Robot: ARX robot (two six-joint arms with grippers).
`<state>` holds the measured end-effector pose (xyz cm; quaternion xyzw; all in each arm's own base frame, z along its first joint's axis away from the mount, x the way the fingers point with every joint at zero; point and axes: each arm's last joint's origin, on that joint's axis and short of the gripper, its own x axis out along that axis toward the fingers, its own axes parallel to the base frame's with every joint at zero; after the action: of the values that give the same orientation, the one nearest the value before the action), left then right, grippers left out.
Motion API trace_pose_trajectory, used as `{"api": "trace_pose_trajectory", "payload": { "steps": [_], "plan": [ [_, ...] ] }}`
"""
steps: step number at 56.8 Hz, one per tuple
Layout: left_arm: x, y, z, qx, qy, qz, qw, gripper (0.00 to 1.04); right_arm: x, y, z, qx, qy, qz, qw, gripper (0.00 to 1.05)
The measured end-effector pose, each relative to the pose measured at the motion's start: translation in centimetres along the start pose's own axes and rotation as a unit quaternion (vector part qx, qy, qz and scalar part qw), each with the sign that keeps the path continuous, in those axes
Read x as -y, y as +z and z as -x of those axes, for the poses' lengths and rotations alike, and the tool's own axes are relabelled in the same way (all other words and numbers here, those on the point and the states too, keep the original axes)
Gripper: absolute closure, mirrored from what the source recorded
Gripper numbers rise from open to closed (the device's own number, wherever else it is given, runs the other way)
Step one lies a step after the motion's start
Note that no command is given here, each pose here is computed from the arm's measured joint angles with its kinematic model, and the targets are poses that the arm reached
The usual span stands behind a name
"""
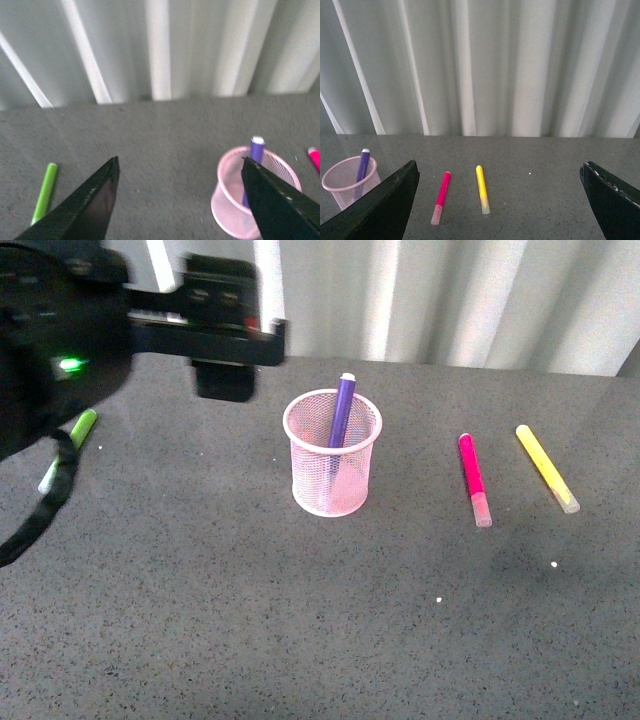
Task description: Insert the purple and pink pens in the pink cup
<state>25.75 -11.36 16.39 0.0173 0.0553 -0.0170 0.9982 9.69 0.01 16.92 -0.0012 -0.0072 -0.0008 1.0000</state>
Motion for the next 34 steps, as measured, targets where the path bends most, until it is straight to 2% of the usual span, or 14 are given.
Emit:
{"api": "trace_pose_trajectory", "payload": {
  "steps": [7,10,13,19,34],
  "plan": [
    [-3.0,0.4,2.3,0.063,0.013,0.026,0.998,0.56,0.0,0.0,0.0,0.000,0.001,0.000,1.000,0.07],
    [-4.0,0.0,3.2,0.062,0.016,0.025,0.998,0.65,0.0,0.0,0.0,0.000,0.002,0.000,1.000,0.07],
    [-5.3,-1.0,4.5,0.047,0.015,0.019,0.999,0.80,0.0,0.0,0.0,0.000,0.002,0.000,1.000,0.07],
    [-6.5,-1.2,6.0,0.047,0.010,0.019,0.999,1.01,0.0,0.0,0.0,0.000,0.001,0.000,1.000,0.07],
    [-8.5,-1.5,8.6,0.046,0.016,0.018,0.999,1.01,0.0,0.0,0.0,0.000,0.001,0.000,1.000,0.07]
  ]
}}
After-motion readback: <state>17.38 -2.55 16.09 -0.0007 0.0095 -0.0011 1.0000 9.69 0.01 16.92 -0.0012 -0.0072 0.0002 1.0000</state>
